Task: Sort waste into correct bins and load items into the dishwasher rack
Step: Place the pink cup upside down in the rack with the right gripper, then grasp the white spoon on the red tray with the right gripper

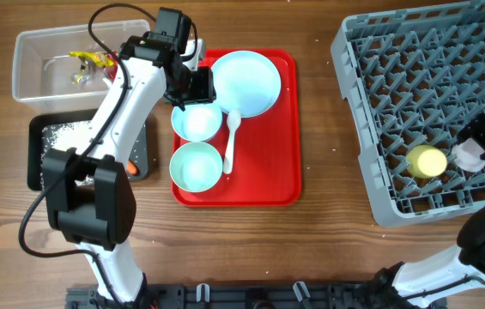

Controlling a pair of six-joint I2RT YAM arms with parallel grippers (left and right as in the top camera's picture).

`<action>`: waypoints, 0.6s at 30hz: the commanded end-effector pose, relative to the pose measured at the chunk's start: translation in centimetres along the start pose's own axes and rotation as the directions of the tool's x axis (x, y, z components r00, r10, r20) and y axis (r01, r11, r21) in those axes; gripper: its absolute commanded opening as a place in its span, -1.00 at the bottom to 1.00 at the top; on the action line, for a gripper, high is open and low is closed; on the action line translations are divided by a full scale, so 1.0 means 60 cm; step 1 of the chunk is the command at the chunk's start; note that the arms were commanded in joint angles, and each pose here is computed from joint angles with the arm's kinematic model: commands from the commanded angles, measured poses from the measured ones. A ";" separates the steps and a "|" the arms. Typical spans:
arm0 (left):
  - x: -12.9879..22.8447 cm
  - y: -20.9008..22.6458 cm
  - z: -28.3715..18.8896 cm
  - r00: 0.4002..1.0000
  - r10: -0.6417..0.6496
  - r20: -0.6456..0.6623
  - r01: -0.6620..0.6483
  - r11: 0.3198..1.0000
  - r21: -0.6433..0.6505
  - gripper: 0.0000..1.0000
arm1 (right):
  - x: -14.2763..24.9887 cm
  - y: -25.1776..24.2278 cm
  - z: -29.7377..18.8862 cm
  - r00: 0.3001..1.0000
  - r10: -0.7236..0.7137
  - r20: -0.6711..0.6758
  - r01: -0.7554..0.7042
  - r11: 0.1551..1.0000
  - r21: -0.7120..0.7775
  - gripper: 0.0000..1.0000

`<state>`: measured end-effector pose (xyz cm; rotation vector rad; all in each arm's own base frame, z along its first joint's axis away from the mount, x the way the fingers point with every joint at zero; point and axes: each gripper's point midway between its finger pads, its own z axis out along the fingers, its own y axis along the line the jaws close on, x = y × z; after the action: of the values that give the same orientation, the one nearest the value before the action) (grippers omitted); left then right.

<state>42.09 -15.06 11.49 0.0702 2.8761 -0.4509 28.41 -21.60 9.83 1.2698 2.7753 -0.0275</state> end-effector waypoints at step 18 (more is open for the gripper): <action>0.020 0.005 0.010 0.996 -0.070 -0.050 0.070 0.998 -0.008 -0.12 | 0.202 0.430 -0.308 0.753 -0.503 0.423 0.654 0.643 -0.398 0.84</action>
<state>41.69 -14.99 11.35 0.0523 2.8956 -0.4515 37.76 0.38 29.14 0.2493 2.4936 0.3578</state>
